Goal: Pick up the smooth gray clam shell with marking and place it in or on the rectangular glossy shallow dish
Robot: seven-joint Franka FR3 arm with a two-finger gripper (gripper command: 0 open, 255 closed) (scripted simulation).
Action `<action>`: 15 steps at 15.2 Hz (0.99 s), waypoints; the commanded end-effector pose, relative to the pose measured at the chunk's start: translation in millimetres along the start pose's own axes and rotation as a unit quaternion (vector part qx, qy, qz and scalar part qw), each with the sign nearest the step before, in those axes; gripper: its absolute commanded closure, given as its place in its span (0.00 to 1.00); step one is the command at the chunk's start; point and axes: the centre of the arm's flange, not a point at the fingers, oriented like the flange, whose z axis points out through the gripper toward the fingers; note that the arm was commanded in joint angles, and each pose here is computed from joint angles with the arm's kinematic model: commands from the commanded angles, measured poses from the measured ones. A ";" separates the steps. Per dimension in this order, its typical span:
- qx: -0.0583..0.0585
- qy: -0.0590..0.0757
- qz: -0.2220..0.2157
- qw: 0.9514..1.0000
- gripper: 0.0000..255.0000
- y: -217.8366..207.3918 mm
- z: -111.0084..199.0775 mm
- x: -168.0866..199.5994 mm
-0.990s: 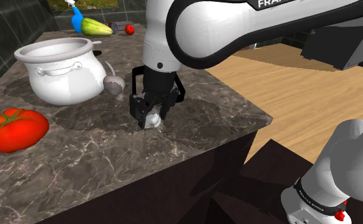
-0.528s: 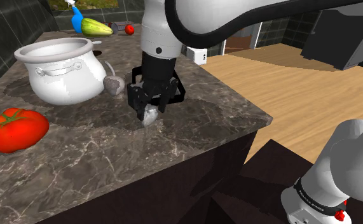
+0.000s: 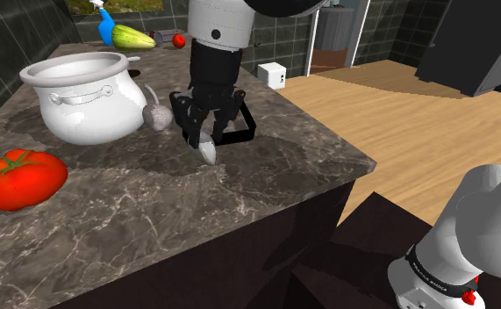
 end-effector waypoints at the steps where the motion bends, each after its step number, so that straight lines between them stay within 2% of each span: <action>1: 0.000 0.000 0.000 1.000 1.00 -2.9 -9.4 1.5; 8: 0.000 0.000 0.000 1.000 1.00 -10.7 -43.9 5.4; 15: 0.000 0.000 0.000 1.000 1.00 50.6 -49.4 74.4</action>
